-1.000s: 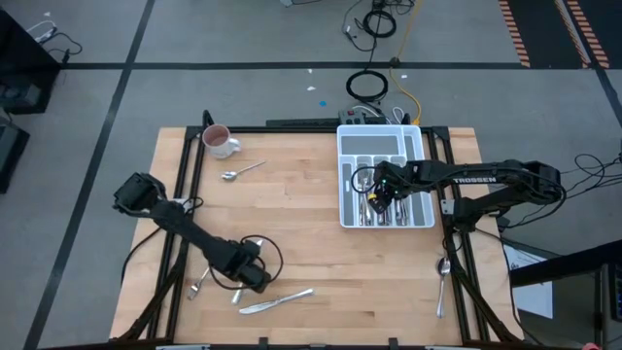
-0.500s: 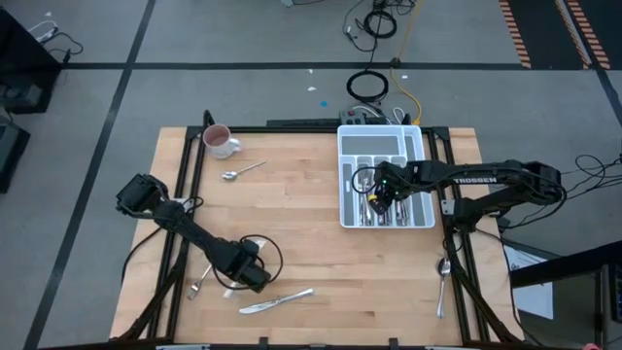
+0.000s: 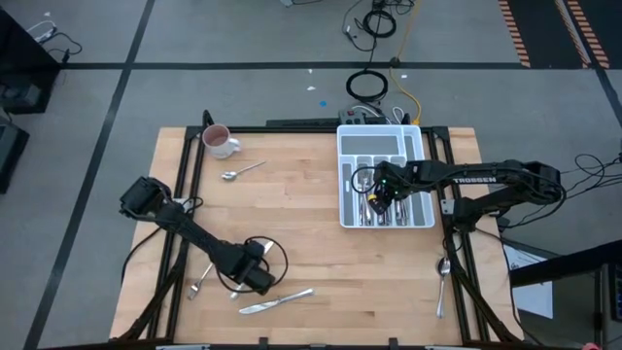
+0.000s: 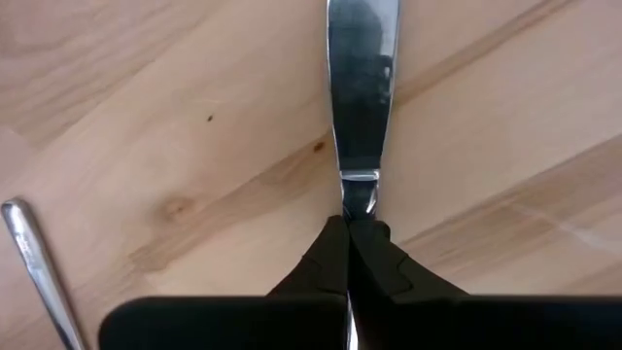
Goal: Sort silverware
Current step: Put the silver table knife into the silverware tray
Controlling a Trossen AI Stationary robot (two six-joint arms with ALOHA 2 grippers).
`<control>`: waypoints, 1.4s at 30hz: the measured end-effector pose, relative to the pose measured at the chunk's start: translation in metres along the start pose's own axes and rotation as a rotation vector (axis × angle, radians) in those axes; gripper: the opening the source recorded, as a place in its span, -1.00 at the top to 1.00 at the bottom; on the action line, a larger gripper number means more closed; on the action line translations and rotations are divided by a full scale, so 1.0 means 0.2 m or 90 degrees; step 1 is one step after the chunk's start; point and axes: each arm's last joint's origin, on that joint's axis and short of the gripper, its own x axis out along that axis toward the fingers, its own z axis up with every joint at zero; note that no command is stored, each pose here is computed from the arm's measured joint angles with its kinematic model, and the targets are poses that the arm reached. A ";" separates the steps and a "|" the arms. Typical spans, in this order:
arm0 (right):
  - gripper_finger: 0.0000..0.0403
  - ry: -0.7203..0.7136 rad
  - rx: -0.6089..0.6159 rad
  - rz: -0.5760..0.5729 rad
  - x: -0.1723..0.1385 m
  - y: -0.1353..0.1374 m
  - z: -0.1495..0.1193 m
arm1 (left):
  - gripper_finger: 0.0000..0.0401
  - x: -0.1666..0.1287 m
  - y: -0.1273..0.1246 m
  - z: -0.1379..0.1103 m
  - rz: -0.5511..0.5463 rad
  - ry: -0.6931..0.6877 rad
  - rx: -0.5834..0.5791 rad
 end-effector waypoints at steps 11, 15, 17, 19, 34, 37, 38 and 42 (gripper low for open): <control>0.00 -0.030 -0.050 0.051 0.00 0.03 0.03 | 0.99 -0.07 -0.06 0.02 -0.024 -0.039 -0.008; 0.00 -0.050 -0.063 0.072 0.00 0.05 0.04 | 0.99 -0.09 -0.07 0.07 -0.030 -0.064 -0.008; 0.00 -0.064 -0.089 0.096 -0.01 0.06 0.05 | 0.99 -0.10 -0.08 0.10 -0.034 -0.077 -0.006; 0.00 -0.073 -0.117 0.127 -0.01 0.09 0.05 | 0.99 -0.11 -0.08 0.14 -0.040 -0.091 -0.001; 0.00 -0.220 -0.398 0.280 -0.05 0.31 0.05 | 1.00 -0.33 -0.03 0.10 0.129 -0.095 -0.018; 0.00 -0.232 -0.420 0.285 -0.02 0.37 0.09 | 1.00 -0.34 -0.05 0.00 0.094 -0.070 -0.015; 0.00 -0.227 -0.428 0.283 0.00 0.40 0.10 | 1.00 -0.34 -0.06 -0.03 0.083 -0.062 -0.025; 0.00 -0.219 -0.479 0.282 0.06 0.54 0.19 | 1.00 -0.33 -0.08 -0.17 0.047 -0.061 -0.098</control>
